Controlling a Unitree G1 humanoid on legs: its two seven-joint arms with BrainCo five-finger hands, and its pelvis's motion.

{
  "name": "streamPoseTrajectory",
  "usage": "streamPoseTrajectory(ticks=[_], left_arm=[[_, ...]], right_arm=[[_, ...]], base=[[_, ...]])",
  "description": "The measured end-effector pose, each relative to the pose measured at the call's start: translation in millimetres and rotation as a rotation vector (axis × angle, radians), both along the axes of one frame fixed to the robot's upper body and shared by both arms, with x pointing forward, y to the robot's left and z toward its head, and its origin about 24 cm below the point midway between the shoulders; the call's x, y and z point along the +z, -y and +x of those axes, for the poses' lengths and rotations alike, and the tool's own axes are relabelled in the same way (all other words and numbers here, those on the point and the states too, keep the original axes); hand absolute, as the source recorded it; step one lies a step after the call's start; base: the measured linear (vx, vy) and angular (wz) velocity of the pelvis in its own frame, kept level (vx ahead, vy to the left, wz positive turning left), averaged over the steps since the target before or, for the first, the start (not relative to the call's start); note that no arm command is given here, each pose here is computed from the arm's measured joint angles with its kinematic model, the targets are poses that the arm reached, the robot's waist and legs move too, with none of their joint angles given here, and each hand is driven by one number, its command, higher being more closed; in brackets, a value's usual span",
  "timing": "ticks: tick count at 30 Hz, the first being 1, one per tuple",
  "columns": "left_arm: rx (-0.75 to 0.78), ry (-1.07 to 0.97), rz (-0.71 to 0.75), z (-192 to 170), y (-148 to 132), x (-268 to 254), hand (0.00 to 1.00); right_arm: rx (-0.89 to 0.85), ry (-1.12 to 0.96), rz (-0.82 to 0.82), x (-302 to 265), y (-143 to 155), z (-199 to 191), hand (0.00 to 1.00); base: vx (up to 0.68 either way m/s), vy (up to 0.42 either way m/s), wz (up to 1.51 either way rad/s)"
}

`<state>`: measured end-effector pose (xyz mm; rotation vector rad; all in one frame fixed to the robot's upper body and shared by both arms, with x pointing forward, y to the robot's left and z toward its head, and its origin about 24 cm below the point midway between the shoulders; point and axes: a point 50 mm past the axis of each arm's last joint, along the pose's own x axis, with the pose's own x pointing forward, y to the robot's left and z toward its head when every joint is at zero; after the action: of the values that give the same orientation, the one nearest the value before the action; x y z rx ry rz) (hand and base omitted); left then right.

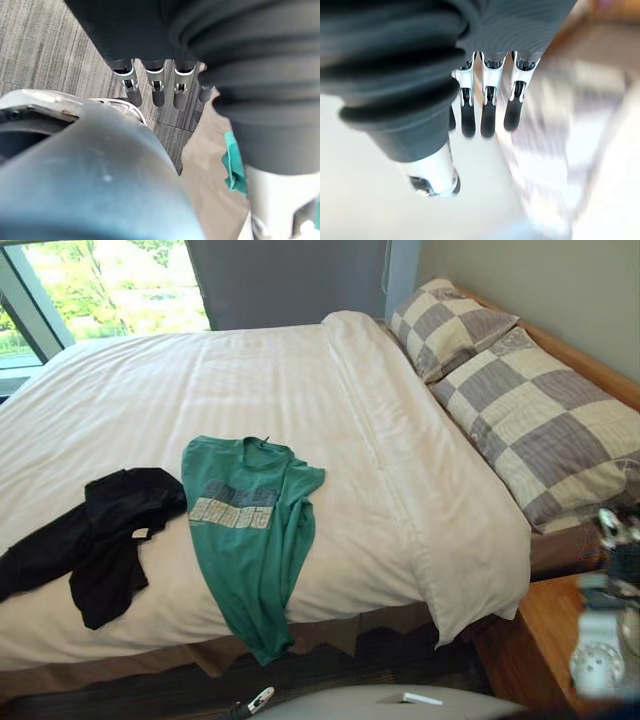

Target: Tidy the bed and pick cloth on bed and put in laundry

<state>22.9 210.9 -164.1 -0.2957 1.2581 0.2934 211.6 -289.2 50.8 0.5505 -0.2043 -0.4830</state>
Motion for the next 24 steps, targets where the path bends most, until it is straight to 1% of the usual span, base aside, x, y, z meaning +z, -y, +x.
streamPoseTrajectory(ticks=[1,4,6,7,9,10,11,12,13,14,15,18,19,22,24], left_arm=[[-0.026,-0.003,0.002,3,1,0,0.0],[-0.076,0.01,0.003,15,1,0,0.0],[-0.092,0.08,0.009,47,0,4,0.0],[-0.095,0.102,0.011,56,0,5,0.0],[-0.11,0.176,0.018,86,1,12,0.0],[-0.106,0.196,0.021,94,1,14,0.0],[-0.091,0.245,0.017,111,4,19,0.0],[-0.077,0.298,0.002,125,8,24,0.0],[-0.072,0.323,-0.007,132,11,26,0.0],[-0.065,0.374,-0.033,146,21,32,0.0],[-0.069,0.385,-0.018,155,28,35,0.0],[-0.066,0.422,-0.042,169,36,41,0.0],[-0.074,0.44,-0.04,178,37,45,0.0],[-0.059,0.531,-0.069,209,46,64,0.0],[-0.057,0.585,-0.101,227,54,76,0.0]], right_arm=[[0.055,0.039,0.04,3,-10,16,1.0],[0.118,0.143,0.128,19,-21,47,1.0],[0.157,0.311,0.19,59,-20,84,1.0],[0.166,0.35,0.199,72,-18,93,1.0],[0.193,0.491,0.234,120,-10,118,1.0],[0.197,0.52,0.243,130,-10,122,1.0],[0.199,0.572,0.268,144,-8,126,1.0],[0.187,0.613,0.306,151,-5,128,1.0],[0.174,0.629,0.326,151,-3,128,1.0],[0.146,0.665,0.368,153,2,126,1.0],[0.125,0.694,0.393,156,4,125,1.0],[0.085,0.73,0.402,159,11,121,1.0],[0.094,0.765,0.387,165,10,118,1.0],[0.154,0.84,0.329,176,1,110,1.0],[0.179,0.844,0.328,164,-6,109,1.0]], base=[[-0.06,-0.014,0.22],[-0.09,-0.006,0.18],[-0.12,0.007,0.26],[-0.17,0.02,0.25],[-0.13,0.031,0.16],[-0.07,0.029,0.03],[-0.03,0.021,0.0],[0.0,0.0,0.0],[0.0,0.012,-0.05],[0.02,0.018,-0.15],[0.03,0.018,-0.19],[0.01,0.01,-0.25],[0.01,-0.001,-0.33],[0.01,-0.007,-0.28],[0.01,-0.007,-0.18]])
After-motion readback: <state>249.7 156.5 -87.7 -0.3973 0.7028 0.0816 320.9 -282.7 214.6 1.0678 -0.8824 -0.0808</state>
